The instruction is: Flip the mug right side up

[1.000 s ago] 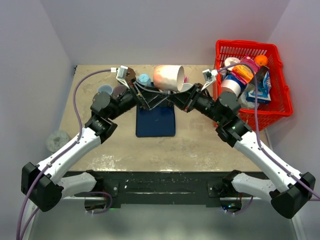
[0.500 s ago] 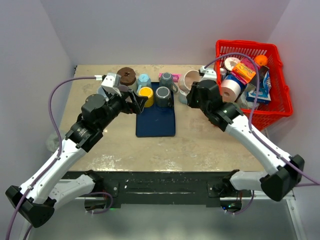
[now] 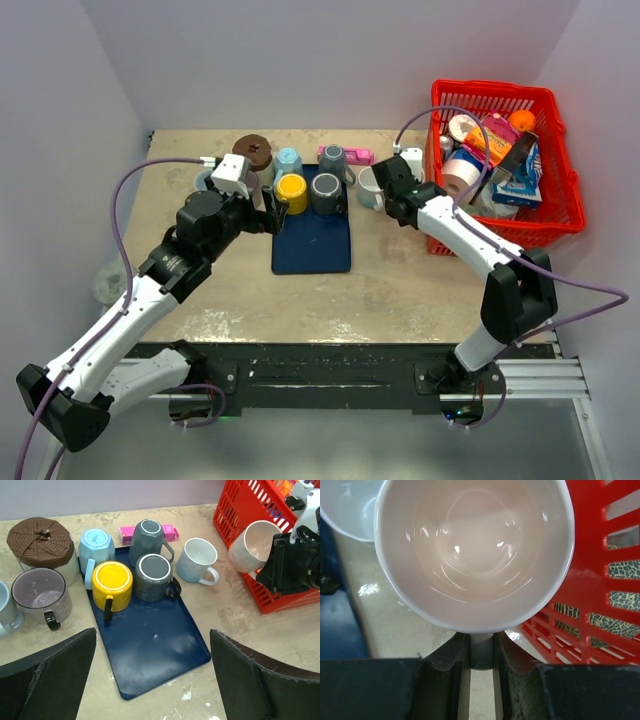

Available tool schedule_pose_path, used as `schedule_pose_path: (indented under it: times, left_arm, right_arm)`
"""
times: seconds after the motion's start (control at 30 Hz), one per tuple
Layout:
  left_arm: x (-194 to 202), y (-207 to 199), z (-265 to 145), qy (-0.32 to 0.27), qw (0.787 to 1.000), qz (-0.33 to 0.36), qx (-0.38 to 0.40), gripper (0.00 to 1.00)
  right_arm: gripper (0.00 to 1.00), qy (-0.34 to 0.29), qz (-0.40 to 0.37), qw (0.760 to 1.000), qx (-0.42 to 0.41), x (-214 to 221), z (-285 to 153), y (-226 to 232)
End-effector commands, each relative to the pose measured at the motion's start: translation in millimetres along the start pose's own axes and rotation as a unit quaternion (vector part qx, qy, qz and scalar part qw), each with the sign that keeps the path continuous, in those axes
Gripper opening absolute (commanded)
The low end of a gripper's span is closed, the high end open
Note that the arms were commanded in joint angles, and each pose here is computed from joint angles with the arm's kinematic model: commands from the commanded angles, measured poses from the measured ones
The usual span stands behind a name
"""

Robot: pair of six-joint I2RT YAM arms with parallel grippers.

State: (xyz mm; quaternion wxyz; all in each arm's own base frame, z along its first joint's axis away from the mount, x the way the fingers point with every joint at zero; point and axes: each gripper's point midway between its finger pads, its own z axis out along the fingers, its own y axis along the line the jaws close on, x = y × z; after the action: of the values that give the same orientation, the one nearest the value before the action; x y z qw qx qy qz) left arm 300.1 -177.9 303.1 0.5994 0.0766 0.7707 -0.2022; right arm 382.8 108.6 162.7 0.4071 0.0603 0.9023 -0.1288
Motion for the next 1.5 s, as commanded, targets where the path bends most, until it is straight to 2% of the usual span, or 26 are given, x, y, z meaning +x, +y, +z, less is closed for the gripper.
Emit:
schedule_pose_path:
  times: [0.0, 0.33, 1.1, 1.2, 1.3, 1.33, 1.4, 1.43, 1.47]
  left_arm:
    - [-5.3, 4.3, 0.4, -0.013, 1.0, 0.011, -0.008, 0.99]
    - [-0.8, 5.7, 0.4, -0.007, 1.0, 0.012, -0.01, 0.99]
    - [5.5, 6.5, 4.3, 0.003, 1.0, 0.014, -0.012, 0.99]
    - [6.3, 5.7, 5.3, 0.005, 1.0, 0.013, -0.01, 0.99]
    - [7.4, 4.7, 6.0, 0.007, 1.0, 0.013, -0.008, 0.99]
    - [8.2, 4.9, 6.3, 0.008, 1.0, 0.014, -0.008, 0.99]
    - [8.1, 5.5, 6.3, 0.008, 1.0, 0.015, -0.009, 0.99]
    - [8.1, 5.5, 6.3, 0.008, 1.0, 0.015, -0.009, 0.99]
    - [8.9, 5.9, 7.0, 0.01, 1.0, 0.015, -0.01, 0.99]
  right_arm:
    - [0.0, -0.046, 0.054, 0.997, 0.004, -41.1, 11.2, -9.6]
    - [0.0, 0.005, 0.069, 0.998, -0.003, -23.7, 65.3, -5.1]
    - [0.0, 0.058, 0.105, 0.991, -0.058, -11.1, 105.1, 9.1]
    - [0.07, 0.058, 0.106, 0.99, -0.068, -9.3, 105.8, 13.1]
    - [0.22, 0.063, 0.107, 0.99, -0.072, -6.3, 107.9, 15.3]
    - [0.31, 0.064, 0.108, 0.989, -0.078, -6.6, 107.3, 17.2]
    - [0.4, 0.067, 0.108, 0.989, -0.079, -4.0, 107.0, 18.1]
    - [0.53, 0.064, 0.11, 0.989, -0.08, -6.4, 104.5, 17.7]
    - [0.56, 0.066, 0.112, 0.988, -0.079, -5.9, 102.5, 16.4]
